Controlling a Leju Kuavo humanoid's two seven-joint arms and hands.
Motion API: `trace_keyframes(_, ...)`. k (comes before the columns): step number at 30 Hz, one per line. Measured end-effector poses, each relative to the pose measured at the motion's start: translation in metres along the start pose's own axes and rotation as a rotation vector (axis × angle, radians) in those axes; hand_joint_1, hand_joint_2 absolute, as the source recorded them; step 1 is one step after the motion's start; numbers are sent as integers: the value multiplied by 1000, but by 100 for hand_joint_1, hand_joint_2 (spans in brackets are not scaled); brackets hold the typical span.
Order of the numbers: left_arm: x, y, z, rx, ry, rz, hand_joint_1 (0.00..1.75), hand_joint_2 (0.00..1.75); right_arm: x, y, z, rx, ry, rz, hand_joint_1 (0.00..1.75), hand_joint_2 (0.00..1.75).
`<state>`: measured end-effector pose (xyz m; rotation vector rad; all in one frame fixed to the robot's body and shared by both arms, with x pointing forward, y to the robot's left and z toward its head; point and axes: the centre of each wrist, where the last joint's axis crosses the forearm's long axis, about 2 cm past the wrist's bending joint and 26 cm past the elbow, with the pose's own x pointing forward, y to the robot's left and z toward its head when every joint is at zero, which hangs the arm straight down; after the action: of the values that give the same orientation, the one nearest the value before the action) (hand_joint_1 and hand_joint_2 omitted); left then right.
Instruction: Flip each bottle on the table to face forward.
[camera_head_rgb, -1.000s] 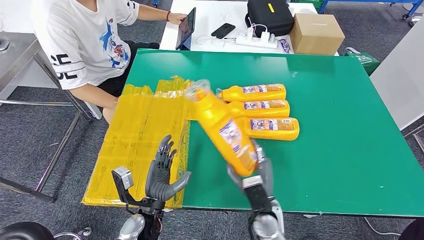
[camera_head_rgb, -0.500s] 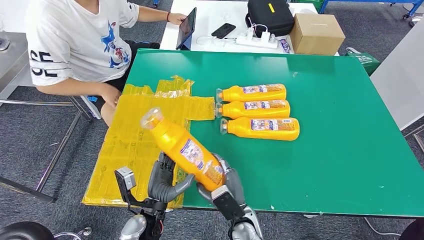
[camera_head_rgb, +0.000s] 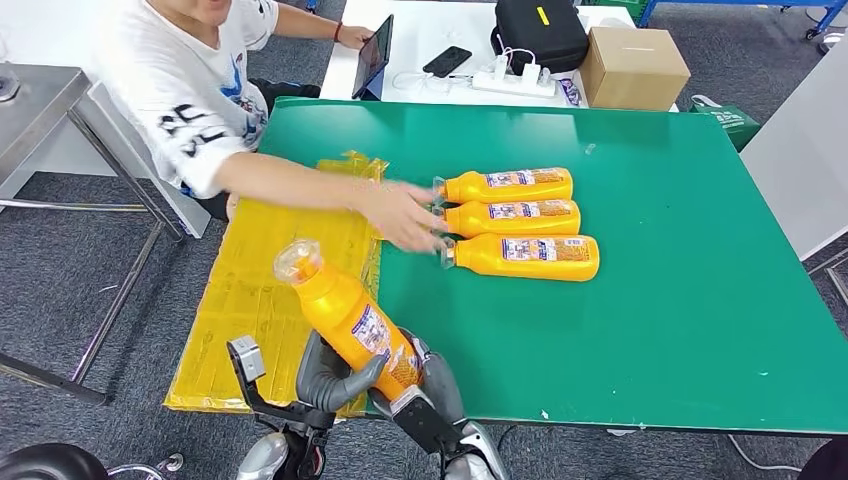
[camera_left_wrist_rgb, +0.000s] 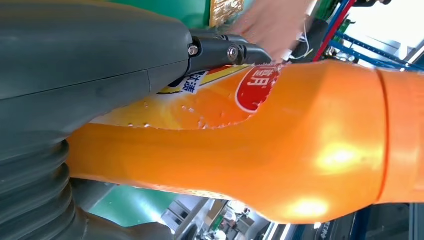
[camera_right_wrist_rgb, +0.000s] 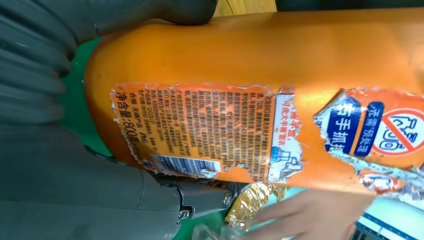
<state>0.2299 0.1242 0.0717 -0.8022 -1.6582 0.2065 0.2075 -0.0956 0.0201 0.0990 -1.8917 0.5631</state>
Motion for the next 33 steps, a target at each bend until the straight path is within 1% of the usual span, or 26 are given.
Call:
trace_keyframes(5,-1,1,2,2,9,3,0,175,-2,1,1,16,3,14,175,175)
trace_keyframes(13,-5,7,7,2,48,14,0,175,-2,5,2,57,-13,66,175,175)
trace_keyframes(25,-10,11,10,12,73,12,0,175,-4,8,4,91,-13,75,175,175)
trace_keyframes(26,-10,12,11,13,75,12,7,175,-4,9,4,96,-13,75,175,175)
trace_keyframes(27,-10,12,11,13,76,9,41,175,-4,9,4,101,-13,72,175,175)
trace_keyframes(29,-11,13,12,12,78,0,128,175,-4,9,4,108,-10,63,175,175)
trace_keyframes(30,-11,13,12,10,78,-5,165,175,-4,9,4,110,-8,57,175,175)
trace_keyframes(31,-11,13,12,9,75,-9,175,175,-4,9,4,111,-7,53,175,175)
trace_keyframes(33,-12,13,13,7,68,-11,175,175,-4,9,4,112,-5,47,175,175)
